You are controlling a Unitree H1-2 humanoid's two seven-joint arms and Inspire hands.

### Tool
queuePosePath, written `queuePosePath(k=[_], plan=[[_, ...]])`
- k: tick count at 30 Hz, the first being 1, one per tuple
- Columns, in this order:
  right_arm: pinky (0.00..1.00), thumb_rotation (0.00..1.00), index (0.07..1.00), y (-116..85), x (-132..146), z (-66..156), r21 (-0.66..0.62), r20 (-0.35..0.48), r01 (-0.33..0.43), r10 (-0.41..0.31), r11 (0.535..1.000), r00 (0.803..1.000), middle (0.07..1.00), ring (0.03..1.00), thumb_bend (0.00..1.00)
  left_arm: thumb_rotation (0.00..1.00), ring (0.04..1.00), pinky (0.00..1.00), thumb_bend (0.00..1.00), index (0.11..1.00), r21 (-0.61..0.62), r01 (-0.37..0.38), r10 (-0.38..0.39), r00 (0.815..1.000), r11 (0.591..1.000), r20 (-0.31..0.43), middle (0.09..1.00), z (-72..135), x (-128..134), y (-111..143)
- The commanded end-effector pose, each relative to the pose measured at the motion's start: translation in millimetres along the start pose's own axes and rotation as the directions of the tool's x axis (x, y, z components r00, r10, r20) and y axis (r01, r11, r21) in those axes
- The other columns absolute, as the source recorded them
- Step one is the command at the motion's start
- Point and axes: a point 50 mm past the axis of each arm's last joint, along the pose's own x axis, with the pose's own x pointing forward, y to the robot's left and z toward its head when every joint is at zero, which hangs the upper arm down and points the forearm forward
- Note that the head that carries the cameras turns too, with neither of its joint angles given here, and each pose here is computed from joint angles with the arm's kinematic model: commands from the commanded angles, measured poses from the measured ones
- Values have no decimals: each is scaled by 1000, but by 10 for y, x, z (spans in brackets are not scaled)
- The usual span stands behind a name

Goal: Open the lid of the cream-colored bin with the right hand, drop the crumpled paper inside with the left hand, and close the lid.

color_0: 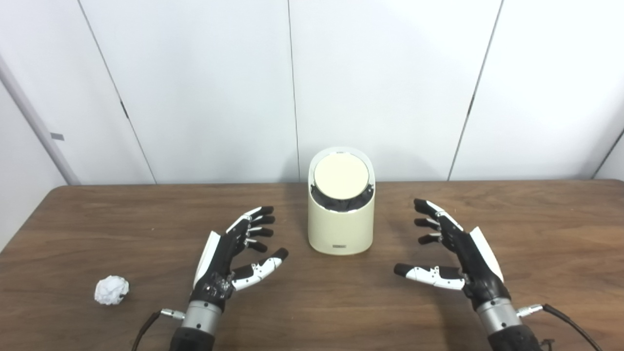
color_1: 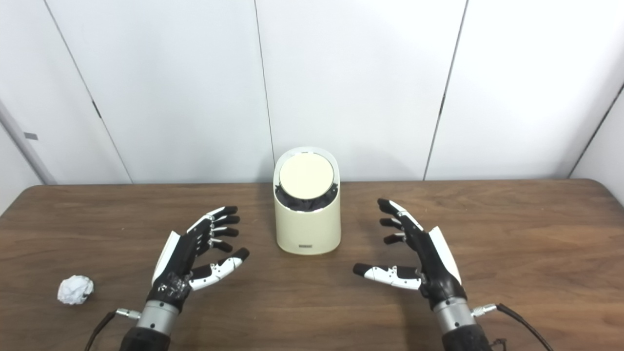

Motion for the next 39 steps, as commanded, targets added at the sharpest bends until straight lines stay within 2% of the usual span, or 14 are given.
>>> queuePosePath(k=[1, 13, 20, 31, 39], plan=[[661, 284, 859, -54, 114, 174, -6, 76, 31, -30, 1000, 997, 871, 805, 724, 123, 723, 593, 557, 838, 6, -17, 17, 995, 1000, 93, 797, 190, 93, 70], [643, 286, 862, -59, 125, 167, -10, 74, 31, -30, 999, 997, 877, 808, 719, 109, 726, 583, 563, 836, -4, -13, 13, 996, 1000, 93, 798, 183, 105, 75], [651, 296, 869, -41, 173, 229, -13, 67, 37, -36, 999, 997, 886, 810, 719, 159, 715, 595, 573, 834, 16, -20, 18, 996, 1000, 93, 791, 169, 111, 99], [713, 349, 866, 26, 687, 597, -49, 71, 74, -71, 996, 995, 872, 828, 728, 136, 707, 592, 572, 831, 4, -20, 20, 995, 1000, 95, 787, 167, 118, 72], [657, 386, 872, -13, 986, 785, -114, 79, 66, -57, 991, 995, 866, 820, 758, 150, 710, 589, 574, 833, 0, -20, 20, 995, 1000, 93, 788, 169, 109, 64]])
